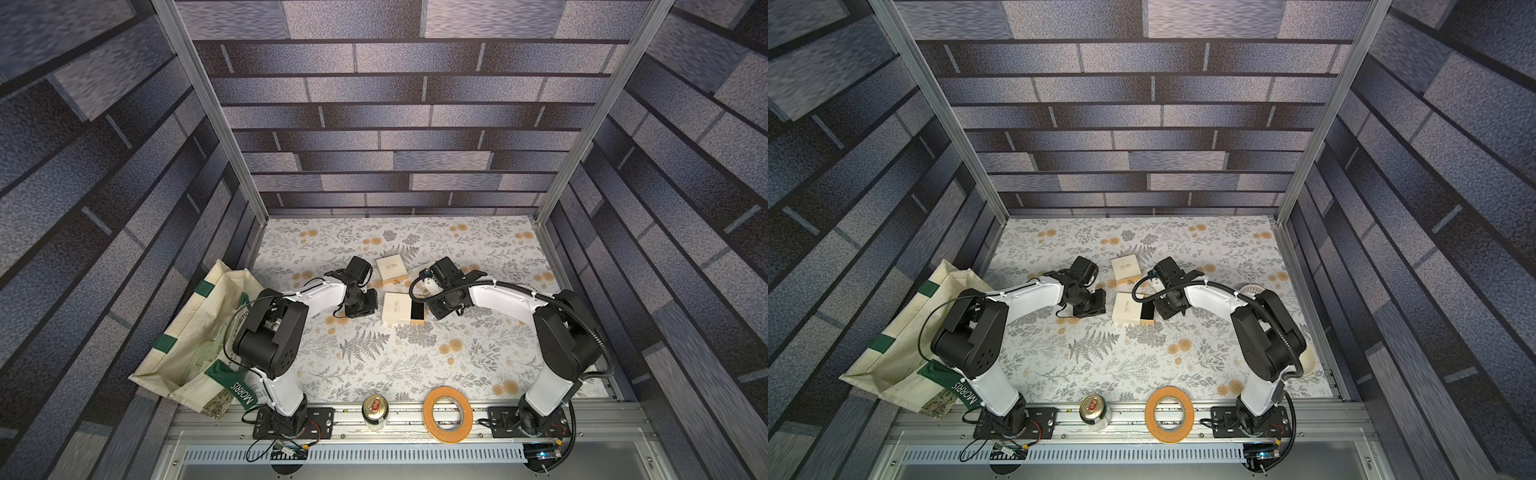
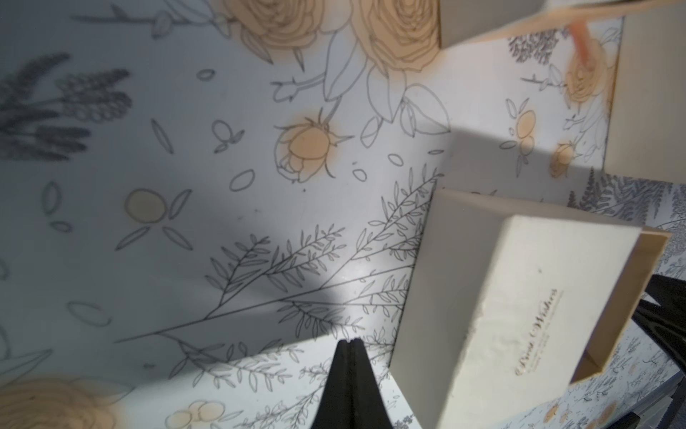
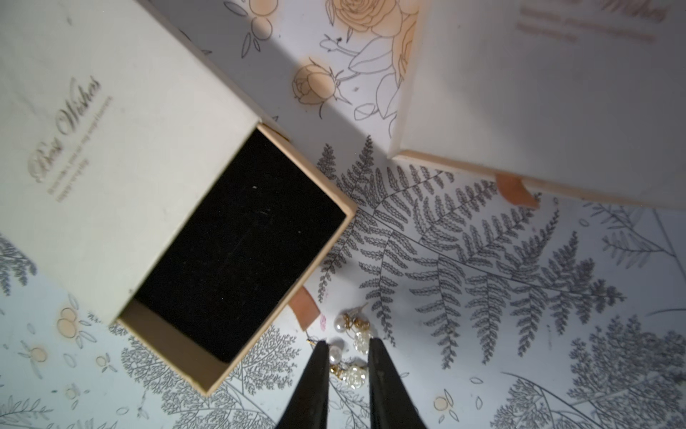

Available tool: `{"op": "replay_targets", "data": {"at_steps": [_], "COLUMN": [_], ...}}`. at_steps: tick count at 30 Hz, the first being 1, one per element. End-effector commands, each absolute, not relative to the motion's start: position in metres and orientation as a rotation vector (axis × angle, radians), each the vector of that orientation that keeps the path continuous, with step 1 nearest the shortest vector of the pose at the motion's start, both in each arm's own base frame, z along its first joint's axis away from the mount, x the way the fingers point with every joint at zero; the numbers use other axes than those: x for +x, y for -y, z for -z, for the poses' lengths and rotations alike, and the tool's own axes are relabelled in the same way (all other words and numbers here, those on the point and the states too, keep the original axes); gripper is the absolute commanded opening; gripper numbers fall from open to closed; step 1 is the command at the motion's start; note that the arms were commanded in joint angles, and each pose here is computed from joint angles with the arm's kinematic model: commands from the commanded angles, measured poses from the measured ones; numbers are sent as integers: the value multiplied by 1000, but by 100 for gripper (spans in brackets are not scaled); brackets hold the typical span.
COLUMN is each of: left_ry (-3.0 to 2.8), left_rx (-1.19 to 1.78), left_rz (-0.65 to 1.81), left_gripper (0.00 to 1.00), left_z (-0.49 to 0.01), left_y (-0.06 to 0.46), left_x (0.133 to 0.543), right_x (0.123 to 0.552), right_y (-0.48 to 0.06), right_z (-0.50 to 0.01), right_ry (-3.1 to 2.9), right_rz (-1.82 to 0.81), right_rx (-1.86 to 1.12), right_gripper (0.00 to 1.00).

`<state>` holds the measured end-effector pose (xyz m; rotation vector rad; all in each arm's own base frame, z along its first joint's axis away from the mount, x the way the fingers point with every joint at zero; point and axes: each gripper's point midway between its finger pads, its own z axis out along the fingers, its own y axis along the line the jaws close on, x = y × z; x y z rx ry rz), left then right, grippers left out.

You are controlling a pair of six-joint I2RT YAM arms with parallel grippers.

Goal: Take out the earrings from the drawer-style jewelry box
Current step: Place the earring at the center of the board.

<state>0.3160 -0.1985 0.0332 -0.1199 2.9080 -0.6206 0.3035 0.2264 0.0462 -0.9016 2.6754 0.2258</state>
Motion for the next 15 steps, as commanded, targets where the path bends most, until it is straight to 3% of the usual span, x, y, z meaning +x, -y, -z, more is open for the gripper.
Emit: {"op": "replay_targets", "data": {"at_steps": [1,15], "left_ry": [-2882,-2879], "left_rx": [-108,-99], "left_rz": [636,646], "left_gripper": [0,0], "left_z": [-39,-42], "left_y": [207,211], "left_x": [326,328], "right_x": [309,309], "right_y": [-226,-229], "right_z": [-49,-43], "right_ry": [-2686,-2702], "right_rz": [-222,-225], "right_rx": [-869,-875], "right_gripper": [22,23]}}
